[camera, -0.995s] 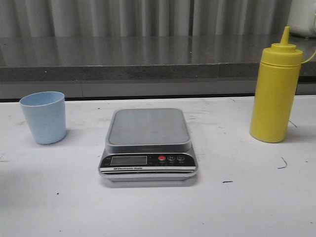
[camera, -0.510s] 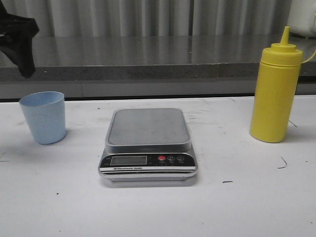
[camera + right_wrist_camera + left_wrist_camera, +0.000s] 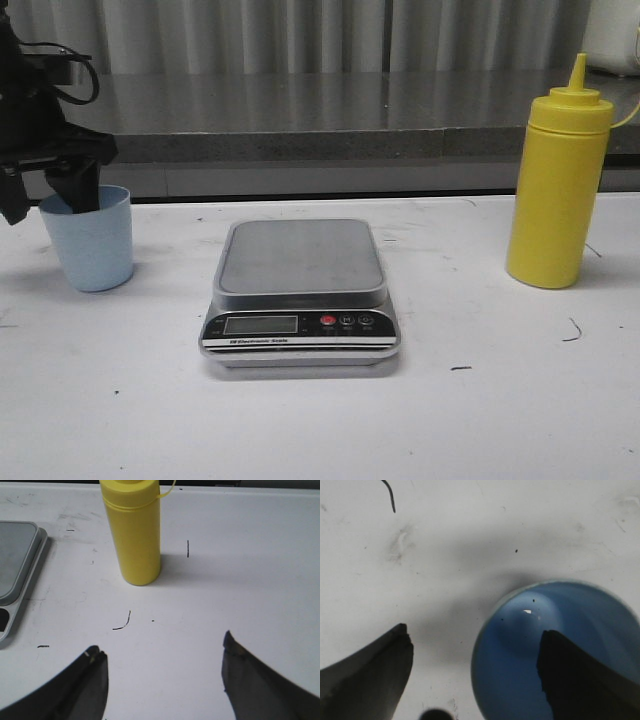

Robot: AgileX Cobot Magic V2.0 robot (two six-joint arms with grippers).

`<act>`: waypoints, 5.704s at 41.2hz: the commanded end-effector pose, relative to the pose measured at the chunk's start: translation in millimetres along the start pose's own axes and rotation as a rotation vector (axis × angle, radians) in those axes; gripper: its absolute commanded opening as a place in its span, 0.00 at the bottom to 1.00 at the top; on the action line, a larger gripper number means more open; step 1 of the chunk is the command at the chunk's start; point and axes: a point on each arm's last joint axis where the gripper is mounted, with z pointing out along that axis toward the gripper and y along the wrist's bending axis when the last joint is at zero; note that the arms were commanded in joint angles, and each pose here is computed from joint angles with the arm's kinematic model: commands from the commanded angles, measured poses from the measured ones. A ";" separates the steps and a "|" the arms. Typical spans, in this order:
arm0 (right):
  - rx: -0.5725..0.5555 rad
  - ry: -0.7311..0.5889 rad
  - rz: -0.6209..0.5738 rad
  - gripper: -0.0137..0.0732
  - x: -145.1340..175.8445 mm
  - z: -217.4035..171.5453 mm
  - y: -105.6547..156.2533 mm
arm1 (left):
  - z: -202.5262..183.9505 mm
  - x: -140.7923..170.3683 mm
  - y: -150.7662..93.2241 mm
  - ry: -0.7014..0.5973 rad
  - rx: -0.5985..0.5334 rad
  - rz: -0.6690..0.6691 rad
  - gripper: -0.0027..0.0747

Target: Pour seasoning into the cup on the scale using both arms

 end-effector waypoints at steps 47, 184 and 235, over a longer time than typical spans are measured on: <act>-0.001 -0.090 -0.006 0.74 -14.0 -3.3 0.5 | -123.5 -49.9 -62.8 -0.194 0.071 0.131 0.01; -0.001 -0.090 -0.006 0.74 -14.0 -3.3 0.5 | -223.1 207.3 -51.1 -0.590 0.183 0.272 0.53; -0.003 -0.137 -0.007 0.83 -26.0 -4.0 1.0 | -222.8 207.1 -51.2 -0.588 0.183 0.272 0.53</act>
